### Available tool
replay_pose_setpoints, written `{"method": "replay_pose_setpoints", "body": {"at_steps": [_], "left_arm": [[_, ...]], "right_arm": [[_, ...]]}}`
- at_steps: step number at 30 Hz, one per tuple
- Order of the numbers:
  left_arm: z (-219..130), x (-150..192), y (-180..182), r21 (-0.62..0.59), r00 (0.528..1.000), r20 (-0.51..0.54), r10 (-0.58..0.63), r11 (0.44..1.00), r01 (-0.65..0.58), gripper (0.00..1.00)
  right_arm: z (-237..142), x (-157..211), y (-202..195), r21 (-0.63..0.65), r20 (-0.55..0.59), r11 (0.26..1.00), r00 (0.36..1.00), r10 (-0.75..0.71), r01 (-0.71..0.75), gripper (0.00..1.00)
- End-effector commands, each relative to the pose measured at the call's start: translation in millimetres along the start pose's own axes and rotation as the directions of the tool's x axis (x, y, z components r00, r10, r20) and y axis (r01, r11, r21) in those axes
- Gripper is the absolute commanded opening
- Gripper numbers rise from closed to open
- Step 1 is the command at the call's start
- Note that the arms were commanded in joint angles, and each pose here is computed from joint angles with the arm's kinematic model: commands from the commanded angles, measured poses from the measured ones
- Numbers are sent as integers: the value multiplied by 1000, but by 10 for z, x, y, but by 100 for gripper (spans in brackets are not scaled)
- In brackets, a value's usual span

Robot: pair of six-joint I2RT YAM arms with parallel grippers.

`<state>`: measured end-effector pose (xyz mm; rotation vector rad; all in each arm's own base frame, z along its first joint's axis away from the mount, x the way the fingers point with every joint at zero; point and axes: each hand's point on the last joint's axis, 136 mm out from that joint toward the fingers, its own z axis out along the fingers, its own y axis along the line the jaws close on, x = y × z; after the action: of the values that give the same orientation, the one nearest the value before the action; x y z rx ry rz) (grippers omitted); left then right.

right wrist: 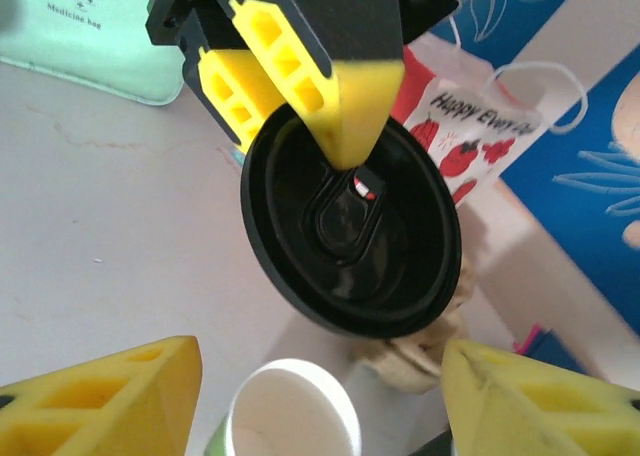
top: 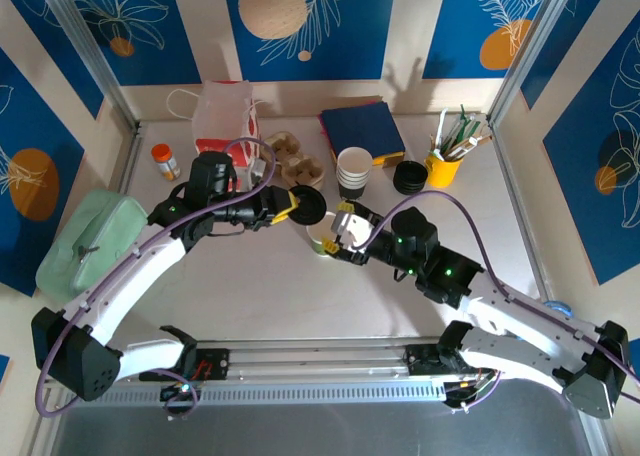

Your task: Pack the takeout coffee

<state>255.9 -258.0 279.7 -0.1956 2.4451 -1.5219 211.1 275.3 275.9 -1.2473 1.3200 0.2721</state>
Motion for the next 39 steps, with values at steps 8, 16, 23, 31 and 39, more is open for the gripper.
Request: {"method": "replay_pose_setpoints", "body": {"at_steps": [8, 16, 23, 31, 39], "left_arm": [[-119, 46, -141, 39, 1000, -4, -15, 999, 15, 20], [-107, 63, -88, 32, 1000, -6, -23, 999, 23, 20], [-94, 64, -67, 30, 1000, -8, -24, 999, 25, 20], [-90, 71, -63, 33, 1000, -11, -27, 999, 28, 20], [-68, 66, -93, 60, 999, -17, -31, 998, 32, 22]], "right_arm": [[228, -178, -118, 112, 6, 957, 963, -270, 267, 55], [257, -264, -103, 127, 11, 951, 958, -287, 283, 42], [257, -289, -144, 159, 0, 941, 953, -303, 299, 36], [256, -300, -168, 172, -8, 940, 955, -297, 294, 24], [261, -296, -202, 178, -22, 946, 962, -273, 272, 7]]}}
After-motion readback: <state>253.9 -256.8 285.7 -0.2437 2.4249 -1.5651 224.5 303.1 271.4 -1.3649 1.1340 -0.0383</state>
